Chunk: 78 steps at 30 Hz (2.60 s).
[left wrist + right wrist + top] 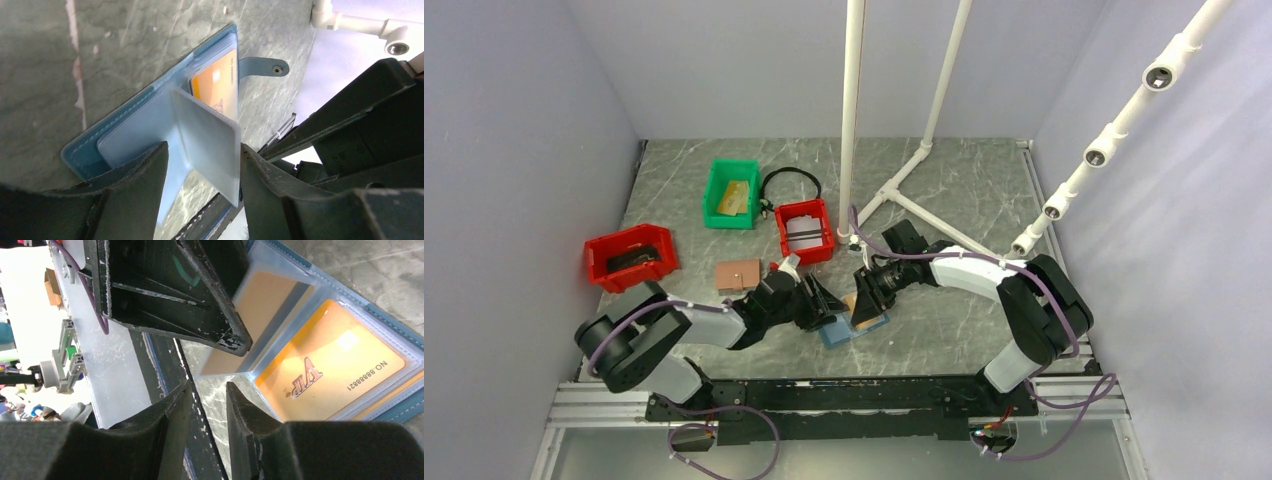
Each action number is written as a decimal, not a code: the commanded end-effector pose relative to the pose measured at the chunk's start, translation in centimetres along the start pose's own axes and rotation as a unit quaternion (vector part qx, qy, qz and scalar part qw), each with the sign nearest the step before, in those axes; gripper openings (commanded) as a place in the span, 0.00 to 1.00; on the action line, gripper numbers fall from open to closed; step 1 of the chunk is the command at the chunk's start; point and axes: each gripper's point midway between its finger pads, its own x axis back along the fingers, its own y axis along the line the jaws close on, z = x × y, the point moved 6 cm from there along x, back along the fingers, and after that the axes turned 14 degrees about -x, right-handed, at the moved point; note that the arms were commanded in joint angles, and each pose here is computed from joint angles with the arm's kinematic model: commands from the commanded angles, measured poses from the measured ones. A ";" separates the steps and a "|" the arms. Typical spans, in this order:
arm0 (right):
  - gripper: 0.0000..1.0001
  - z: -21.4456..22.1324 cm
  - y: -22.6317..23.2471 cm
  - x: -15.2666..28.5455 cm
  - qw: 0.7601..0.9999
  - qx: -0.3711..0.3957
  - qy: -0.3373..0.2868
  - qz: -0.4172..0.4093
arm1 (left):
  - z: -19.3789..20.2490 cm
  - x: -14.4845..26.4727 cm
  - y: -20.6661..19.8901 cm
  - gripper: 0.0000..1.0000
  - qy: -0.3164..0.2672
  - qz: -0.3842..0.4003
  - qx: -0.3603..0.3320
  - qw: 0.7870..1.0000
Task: Take the credit cards out of the card holder
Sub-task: Remove the credit card from the card holder.
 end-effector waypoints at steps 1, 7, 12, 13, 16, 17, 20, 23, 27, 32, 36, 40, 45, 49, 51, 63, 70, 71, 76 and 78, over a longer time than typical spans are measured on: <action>0.35 -1.5 0.7 0.2 0.999 0.038 -0.015 0.004 | 0.4 1.1 1.6 0.58 0.011 -0.065 -0.015 0.998; 0.34 -1.5 -0.9 -0.2 0.999 0.024 -0.012 0.043 | 0.8 1.5 2.1 0.43 0.021 -0.080 -0.019 0.996; 0.32 -1.4 -1.6 -0.4 0.998 0.018 -0.013 0.065 | 0.8 0.8 2.0 0.27 0.025 -0.069 -0.019 0.997; 0.32 -1.4 -1.7 -0.4 0.998 0.016 -0.012 0.067 | 0.8 0.8 2.0 0.24 0.025 -0.068 -0.019 0.997; 0.31 -1.4 -1.9 -0.5 0.997 0.015 -0.009 0.071 | 0.6 0.8 1.8 0.06 0.020 -0.064 -0.022 0.997; 0.31 -1.4 -1.8 -0.4 0.997 0.016 -0.009 0.070 | 0.5 0.9 1.8 0.00 0.017 -0.063 -0.026 0.998; 0.32 -1.6 -1.2 -0.2 0.998 0.032 -0.006 0.052 | 0.0 1.1 1.1 0.00 -0.001 -0.034 -0.068 0.997; 0.36 -2.0 0.0 0.8 0.998 0.066 -0.005 0.014 | -1.1 1.0 -0.3 0.00 -0.020 0.021 -0.128 0.991; 0.47 -2.2 1.3 3.3 0.993 0.099 -0.027 -0.061 | -2.1 0.9 -3.0 0.00 -0.036 0.111 -0.211 0.971; 0.53 -2.5 1.8 5.6 0.987 0.112 -0.065 -0.096 | -2.6 1.1 -5.1 0.00 -0.046 0.173 -0.266 0.947; 0.54 -2.5 2.0 6.3 0.984 0.114 -0.069 -0.118 | -2.9 1.8 -6.3 0.00 -0.061 0.204 -0.290 0.933; 0.54 -2.6 1.6 6.3 0.985 0.107 -0.067 -0.115 | -3.2 2.4 -7.2 0.00 -0.071 0.219 -0.298 0.926; 0.52 -2.5 1.6 6.3 0.985 0.103 -0.066 -0.118 | -3.4 3.1 -7.8 0.00 -0.083 0.233 -0.297 0.922; 0.50 -2.5 1.5 6.1 0.985 0.096 -0.063 -0.126 | -3.7 3.6 -8.6 0.00 -0.098 0.251 -0.291 0.918; 0.49 -2.4 1.7 6.1 0.984 0.096 -0.061 -0.134 | -3.7 3.7 -8.9 0.00 -0.103 0.261 -0.287 0.916; 0.12 -2.2 2.6 6.2 0.978 0.092 -0.057 -0.177 | -3.8 3.3 -9.7 0.00 -0.108 0.286 -0.267 0.914; 0.00 -2.1 2.6 6.6 0.977 0.096 -0.061 -0.178 | -3.7 4.0 -8.5 0.25 -0.110 0.247 -0.250 0.930; 0.00 -2.1 2.5 6.6 0.978 0.094 -0.061 -0.178 | -3.7 4.1 -8.4 0.28 -0.105 0.243 -0.249 0.932; 0.00 -2.2 2.5 6.8 0.976 0.091 -0.064 -0.185 | -3.5 4.7 -8.5 0.29 -0.085 0.242 -0.251 0.934; 0.00 -2.1 2.5 6.8 0.976 0.092 -0.064 -0.186 | -3.4 4.7 -8.6 0.27 -0.081 0.248 -0.248 0.933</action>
